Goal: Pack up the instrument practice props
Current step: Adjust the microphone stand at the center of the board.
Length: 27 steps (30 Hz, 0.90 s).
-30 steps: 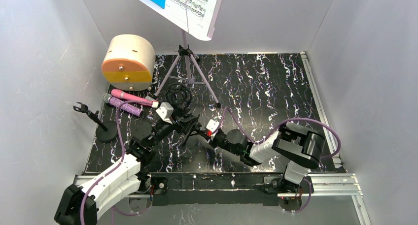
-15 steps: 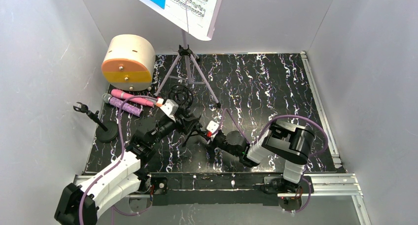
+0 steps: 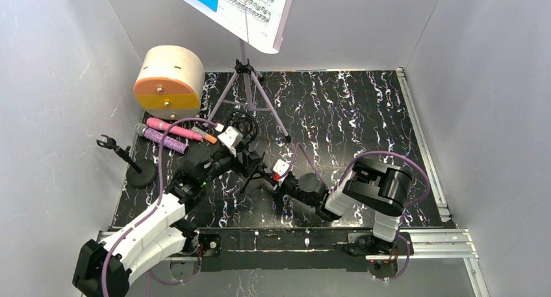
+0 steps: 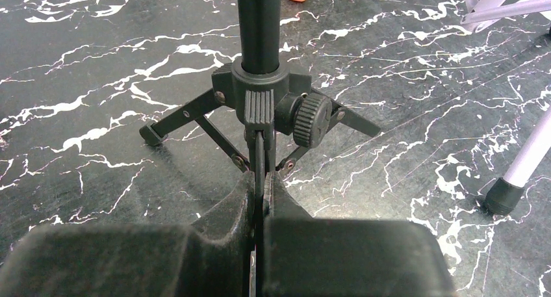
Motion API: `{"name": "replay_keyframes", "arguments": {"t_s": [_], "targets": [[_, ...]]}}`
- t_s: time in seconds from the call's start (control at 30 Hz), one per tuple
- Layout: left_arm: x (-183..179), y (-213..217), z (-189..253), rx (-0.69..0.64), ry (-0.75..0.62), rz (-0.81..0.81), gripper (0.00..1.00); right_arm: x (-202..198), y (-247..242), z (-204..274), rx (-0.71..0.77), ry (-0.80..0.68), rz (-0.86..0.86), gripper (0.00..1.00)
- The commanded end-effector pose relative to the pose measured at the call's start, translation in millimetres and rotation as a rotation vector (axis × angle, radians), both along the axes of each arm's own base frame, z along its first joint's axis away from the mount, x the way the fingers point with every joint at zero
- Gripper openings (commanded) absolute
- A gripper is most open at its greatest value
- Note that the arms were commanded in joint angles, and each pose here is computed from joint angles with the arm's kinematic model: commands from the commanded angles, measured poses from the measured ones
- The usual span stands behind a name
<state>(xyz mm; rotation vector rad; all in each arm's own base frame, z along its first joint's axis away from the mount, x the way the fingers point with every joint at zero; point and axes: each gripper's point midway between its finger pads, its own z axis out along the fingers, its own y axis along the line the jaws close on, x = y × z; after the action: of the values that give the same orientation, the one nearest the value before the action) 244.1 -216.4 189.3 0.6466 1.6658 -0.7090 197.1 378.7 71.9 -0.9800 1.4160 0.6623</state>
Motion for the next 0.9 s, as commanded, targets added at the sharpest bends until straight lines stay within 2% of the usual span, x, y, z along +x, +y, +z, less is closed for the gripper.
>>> {"name": "replay_keyframes", "arguments": {"t_s": [0.0, 0.2, 0.47, 0.63, 0.87], "targets": [[9.3, 11.2, 7.6, 0.032, -0.012, 0.074, 0.65, -4.7, 10.0, 32.3, 0.108, -0.083, 0.043, 0.01], [7.2, 6.8, 7.2, 0.034, 0.003, 0.046, 0.60, -5.0, 9.3, 31.1, 0.107, -0.083, 0.043, 0.01], [3.0, 11.8, 17.7, 0.046, -0.021, 0.049, 0.74, -4.9, 8.7, 31.9, 0.110, -0.086, 0.041, 0.01], [4.4, 16.0, 15.8, 0.035, -0.010, 0.082, 0.74, -4.6, 8.7, 31.8, 0.110, -0.086, 0.040, 0.01], [-8.7, 15.6, 20.5, 0.042, -0.043, 0.027, 0.78, -3.5, 7.5, 32.3, 0.116, -0.080, 0.029, 0.01]]}}
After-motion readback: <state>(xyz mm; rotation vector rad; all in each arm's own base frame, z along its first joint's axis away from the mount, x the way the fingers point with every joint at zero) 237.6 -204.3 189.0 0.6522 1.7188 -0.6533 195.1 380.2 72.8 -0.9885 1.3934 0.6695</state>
